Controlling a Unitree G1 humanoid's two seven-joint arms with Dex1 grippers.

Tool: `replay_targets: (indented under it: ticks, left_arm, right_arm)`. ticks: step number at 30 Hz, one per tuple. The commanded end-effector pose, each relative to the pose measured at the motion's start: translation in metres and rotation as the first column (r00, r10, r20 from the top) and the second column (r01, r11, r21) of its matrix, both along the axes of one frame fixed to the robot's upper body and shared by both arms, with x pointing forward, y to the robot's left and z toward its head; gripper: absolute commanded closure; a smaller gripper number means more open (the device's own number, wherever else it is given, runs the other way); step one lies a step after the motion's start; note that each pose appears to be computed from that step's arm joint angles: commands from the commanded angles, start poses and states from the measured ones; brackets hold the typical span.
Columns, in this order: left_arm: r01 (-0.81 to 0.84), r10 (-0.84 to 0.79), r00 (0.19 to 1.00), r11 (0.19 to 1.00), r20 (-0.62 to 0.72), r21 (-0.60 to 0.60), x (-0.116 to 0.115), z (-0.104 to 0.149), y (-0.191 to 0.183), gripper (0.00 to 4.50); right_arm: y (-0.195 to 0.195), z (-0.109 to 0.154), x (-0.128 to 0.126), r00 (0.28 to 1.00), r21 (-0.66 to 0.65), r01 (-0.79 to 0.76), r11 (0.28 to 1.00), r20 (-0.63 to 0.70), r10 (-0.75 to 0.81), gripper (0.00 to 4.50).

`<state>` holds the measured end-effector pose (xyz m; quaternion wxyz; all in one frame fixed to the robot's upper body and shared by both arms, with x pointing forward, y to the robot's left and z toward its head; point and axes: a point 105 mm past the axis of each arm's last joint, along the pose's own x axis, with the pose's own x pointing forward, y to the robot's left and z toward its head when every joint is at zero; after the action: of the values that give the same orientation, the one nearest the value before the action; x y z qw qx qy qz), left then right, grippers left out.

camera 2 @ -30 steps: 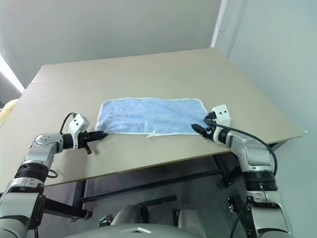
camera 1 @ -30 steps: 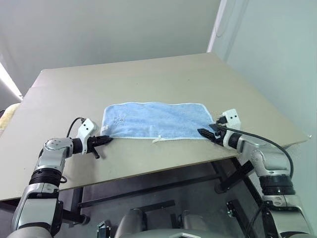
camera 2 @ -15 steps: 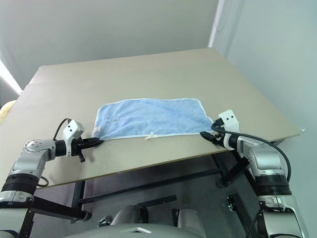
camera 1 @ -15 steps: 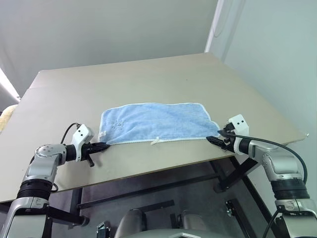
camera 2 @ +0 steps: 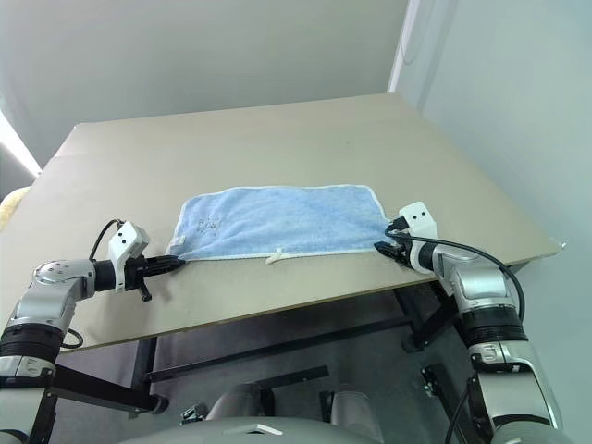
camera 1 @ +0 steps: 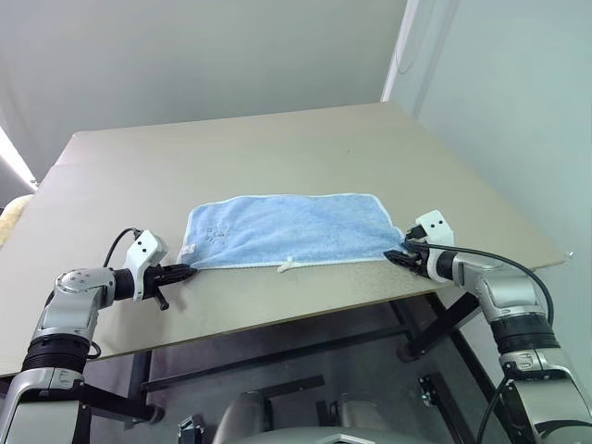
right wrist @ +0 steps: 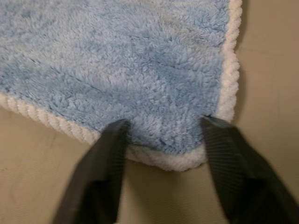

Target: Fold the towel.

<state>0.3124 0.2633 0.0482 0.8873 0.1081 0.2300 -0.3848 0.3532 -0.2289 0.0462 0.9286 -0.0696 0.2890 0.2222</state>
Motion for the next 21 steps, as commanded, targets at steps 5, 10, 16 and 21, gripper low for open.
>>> replay_targets:
  ticks: [5, 10, 16, 21]
  left_arm:
    - [-0.024, 0.024, 0.998, 1.000, 0.051, -0.003, 0.005, 0.015, 0.007, 4.50]
    - [-0.027, 0.027, 0.998, 1.000, 0.052, -0.006, 0.006, 0.015, 0.007, 4.50]
    - [-0.037, 0.037, 0.998, 0.999, 0.058, -0.009, 0.011, 0.017, 0.008, 4.50]
    - [-0.036, 0.037, 0.998, 0.999, 0.059, -0.009, 0.012, 0.016, 0.008, 4.50]
  right_arm:
    - [-0.001, -0.008, -0.007, 0.999, -0.059, -0.024, 0.998, -0.043, 0.022, 4.48]
    - [0.009, 0.028, 0.002, 0.992, 0.023, -0.056, 0.998, 0.113, 0.053, 4.48]
    - [0.008, 0.052, -0.001, 0.984, 0.123, -0.061, 0.991, 0.172, 0.039, 4.48]
    - [-0.003, 0.040, -0.008, 0.992, 0.072, -0.010, 0.997, 0.127, 0.001, 3.66]
